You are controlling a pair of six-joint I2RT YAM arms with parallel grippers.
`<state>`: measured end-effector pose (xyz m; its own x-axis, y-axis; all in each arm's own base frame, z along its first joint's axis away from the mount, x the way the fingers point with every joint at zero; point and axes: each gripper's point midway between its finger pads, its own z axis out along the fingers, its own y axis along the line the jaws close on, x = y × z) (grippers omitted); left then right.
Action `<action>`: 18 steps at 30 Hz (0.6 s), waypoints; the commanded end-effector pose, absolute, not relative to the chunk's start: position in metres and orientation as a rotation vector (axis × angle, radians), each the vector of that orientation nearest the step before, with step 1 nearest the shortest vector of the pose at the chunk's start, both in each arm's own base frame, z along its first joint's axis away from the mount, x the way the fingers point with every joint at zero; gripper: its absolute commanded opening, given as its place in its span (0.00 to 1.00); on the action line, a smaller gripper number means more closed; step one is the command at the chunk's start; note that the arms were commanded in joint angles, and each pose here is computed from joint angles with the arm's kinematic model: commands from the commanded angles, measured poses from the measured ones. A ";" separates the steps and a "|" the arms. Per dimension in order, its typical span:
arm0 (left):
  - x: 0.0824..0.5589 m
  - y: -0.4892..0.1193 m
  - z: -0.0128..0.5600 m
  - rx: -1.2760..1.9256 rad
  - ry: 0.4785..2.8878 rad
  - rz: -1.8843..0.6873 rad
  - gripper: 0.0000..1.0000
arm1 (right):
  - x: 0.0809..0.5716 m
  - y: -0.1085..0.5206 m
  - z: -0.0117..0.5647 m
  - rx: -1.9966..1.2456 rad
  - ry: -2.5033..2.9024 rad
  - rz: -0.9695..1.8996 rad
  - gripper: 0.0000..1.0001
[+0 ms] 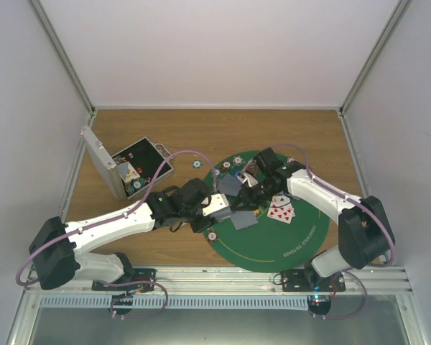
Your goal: Distribute texas hold em gaming equipment
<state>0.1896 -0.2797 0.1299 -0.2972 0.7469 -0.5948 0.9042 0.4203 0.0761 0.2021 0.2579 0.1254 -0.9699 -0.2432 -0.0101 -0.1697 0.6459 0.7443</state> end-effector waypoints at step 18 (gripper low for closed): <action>0.193 -0.287 0.140 1.370 2.062 -0.391 0.57 | 0.231 0.170 0.136 -0.107 -3.036 -1.166 0.00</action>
